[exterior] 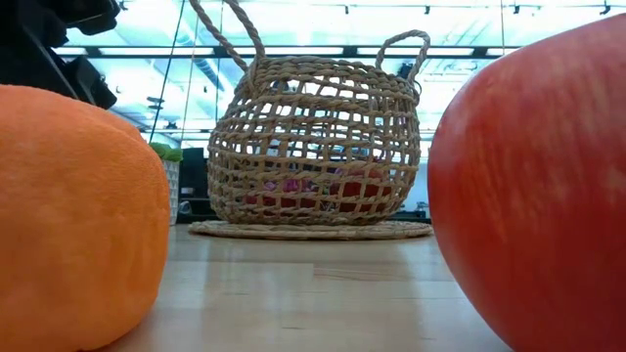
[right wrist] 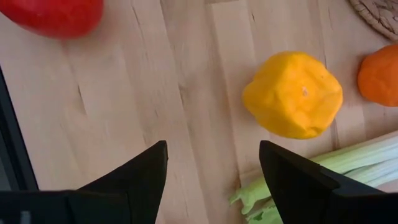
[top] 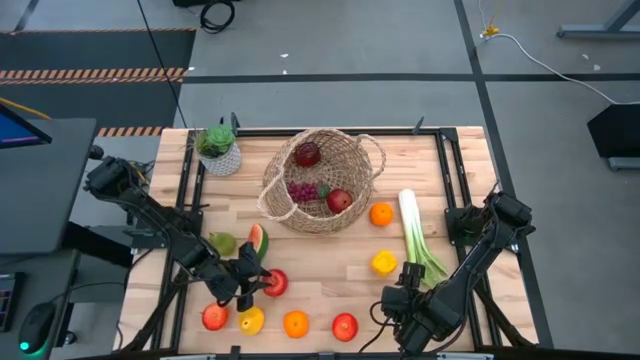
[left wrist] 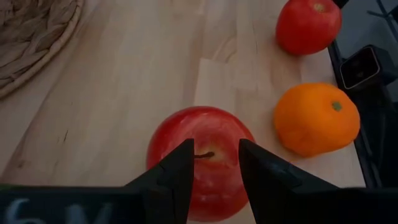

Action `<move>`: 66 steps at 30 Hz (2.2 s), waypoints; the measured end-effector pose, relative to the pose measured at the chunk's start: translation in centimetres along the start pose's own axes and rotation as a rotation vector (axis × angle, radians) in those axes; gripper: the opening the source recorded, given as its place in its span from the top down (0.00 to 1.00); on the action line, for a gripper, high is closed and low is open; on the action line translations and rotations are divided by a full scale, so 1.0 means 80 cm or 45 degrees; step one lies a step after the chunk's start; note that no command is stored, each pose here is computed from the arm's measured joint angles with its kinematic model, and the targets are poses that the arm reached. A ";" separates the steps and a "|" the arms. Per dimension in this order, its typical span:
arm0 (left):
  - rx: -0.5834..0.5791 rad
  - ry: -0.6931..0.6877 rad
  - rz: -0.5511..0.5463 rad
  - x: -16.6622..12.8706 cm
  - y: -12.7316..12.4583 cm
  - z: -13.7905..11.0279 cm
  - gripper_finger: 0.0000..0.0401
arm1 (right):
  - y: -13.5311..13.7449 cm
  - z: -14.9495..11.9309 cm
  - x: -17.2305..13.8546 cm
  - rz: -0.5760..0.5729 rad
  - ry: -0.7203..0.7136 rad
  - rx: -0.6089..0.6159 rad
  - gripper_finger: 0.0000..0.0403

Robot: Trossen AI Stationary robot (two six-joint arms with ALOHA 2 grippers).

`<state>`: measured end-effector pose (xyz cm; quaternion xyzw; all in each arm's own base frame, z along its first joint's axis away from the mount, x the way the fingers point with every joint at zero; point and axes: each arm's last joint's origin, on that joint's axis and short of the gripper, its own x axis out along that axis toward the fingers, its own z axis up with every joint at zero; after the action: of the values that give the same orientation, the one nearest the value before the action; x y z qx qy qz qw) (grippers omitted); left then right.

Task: Build produce basket
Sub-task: Put the apple into the basket

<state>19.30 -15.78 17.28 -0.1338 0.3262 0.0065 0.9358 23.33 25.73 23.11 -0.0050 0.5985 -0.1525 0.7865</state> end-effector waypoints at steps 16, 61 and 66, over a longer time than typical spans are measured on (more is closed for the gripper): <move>0.058 -0.042 0.060 0.002 0.005 0.004 0.67 | 0.000 0.000 0.000 0.003 -0.001 0.030 0.36; 0.071 -0.040 0.072 0.021 0.002 -0.003 0.67 | 0.000 0.001 0.000 -0.013 -0.032 -0.012 0.36; 0.067 -0.039 0.089 0.026 0.001 -0.006 0.67 | 0.000 0.001 0.000 -0.013 -0.032 -0.012 0.36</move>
<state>20.64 -15.95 15.60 -0.0977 0.3165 0.0328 0.9430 23.40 25.71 23.14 -0.0138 0.5894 -0.1535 0.7930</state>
